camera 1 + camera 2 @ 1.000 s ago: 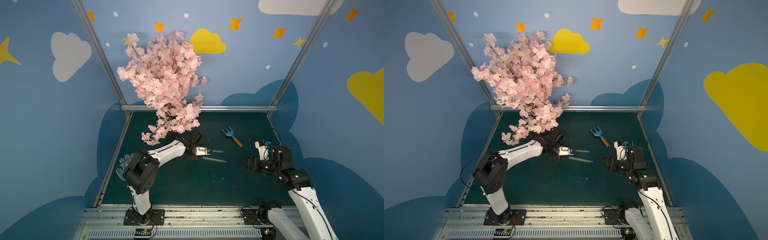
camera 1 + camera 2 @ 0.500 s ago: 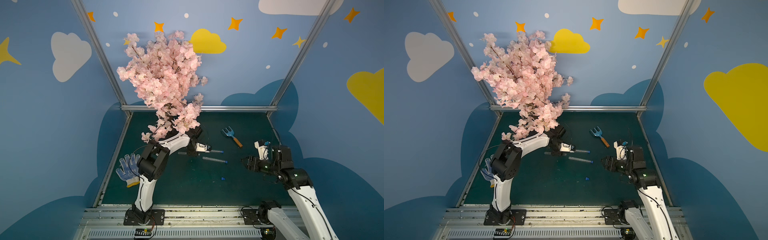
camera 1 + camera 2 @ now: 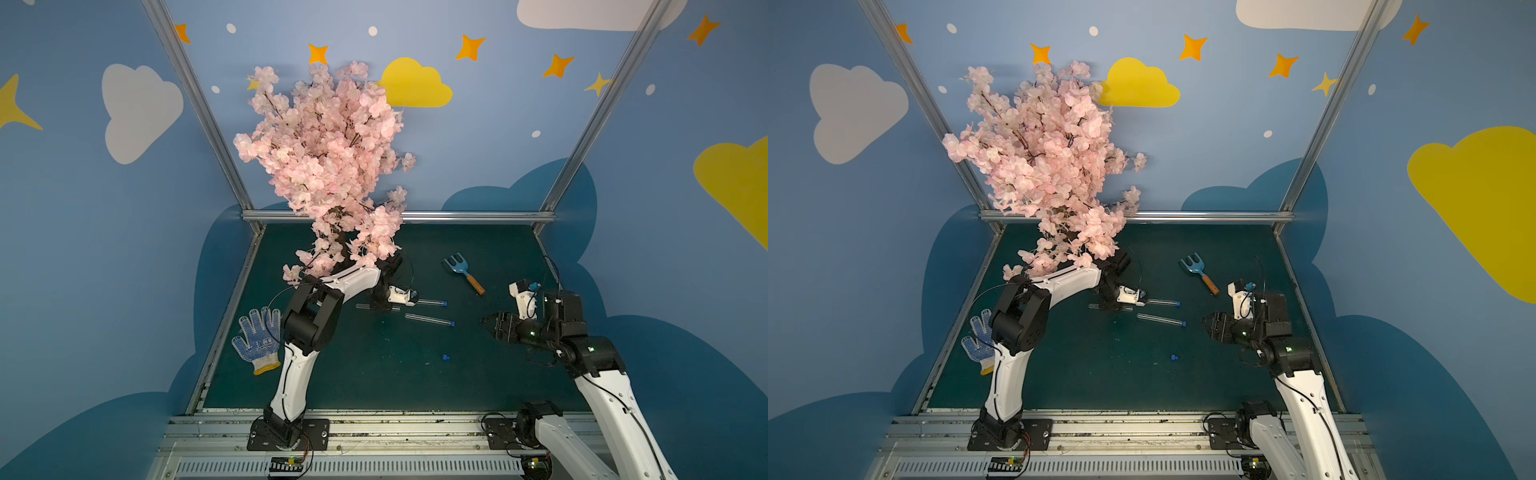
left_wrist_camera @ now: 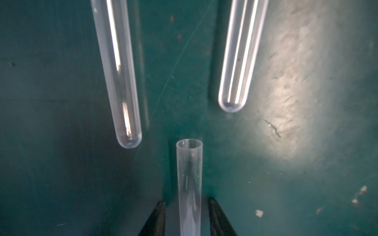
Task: Insert stoppers into test tubes
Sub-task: Pick up the test tube at the center of the board.
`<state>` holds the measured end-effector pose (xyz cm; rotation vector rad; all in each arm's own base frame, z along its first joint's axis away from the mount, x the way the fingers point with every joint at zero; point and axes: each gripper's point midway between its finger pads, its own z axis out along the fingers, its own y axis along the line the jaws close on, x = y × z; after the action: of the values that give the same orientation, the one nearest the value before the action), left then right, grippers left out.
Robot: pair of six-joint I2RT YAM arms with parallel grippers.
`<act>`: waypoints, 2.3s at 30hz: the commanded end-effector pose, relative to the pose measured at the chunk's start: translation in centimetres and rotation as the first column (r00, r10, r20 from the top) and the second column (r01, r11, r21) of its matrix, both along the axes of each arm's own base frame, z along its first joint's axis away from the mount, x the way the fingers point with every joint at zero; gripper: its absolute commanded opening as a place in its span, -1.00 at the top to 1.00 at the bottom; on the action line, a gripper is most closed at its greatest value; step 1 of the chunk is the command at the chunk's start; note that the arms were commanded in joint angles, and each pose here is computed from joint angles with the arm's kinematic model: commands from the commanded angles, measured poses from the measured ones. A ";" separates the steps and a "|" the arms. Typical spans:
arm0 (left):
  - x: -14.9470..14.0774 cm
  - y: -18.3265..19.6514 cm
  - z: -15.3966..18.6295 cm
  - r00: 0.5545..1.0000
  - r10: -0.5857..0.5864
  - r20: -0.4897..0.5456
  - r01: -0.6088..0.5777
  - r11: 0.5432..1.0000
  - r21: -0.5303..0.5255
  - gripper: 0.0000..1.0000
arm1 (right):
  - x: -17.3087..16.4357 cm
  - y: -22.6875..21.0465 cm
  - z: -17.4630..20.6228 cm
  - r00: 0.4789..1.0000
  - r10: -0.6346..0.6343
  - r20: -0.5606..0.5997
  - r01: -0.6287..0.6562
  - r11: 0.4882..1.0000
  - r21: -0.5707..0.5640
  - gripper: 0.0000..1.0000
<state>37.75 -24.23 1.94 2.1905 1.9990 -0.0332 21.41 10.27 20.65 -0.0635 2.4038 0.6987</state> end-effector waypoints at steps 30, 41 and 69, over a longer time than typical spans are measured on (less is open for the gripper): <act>-8.5 -3.7 13.1 0.997 0.048 0.054 -0.025 0.928 -0.373 0.89 | 2.1 10.2 -0.9 0.943 0.273 -0.191 -0.159 0.872 0.464 -0.44; -10.3 -5.7 14.5 0.999 0.015 0.051 0.010 0.888 -0.461 0.89 | 4.1 15.5 -2.8 0.896 0.368 -0.249 -0.201 0.835 0.512 -0.47; -9.9 -6.3 13.2 0.999 0.006 0.045 0.014 0.902 -0.432 0.88 | 4.1 20.1 -4.5 0.851 0.437 -0.291 -0.230 0.808 0.543 0.14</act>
<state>27.76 -29.98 15.01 1.8927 1.7605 -0.3710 25.04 29.64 14.91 -0.1190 2.5813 1.6087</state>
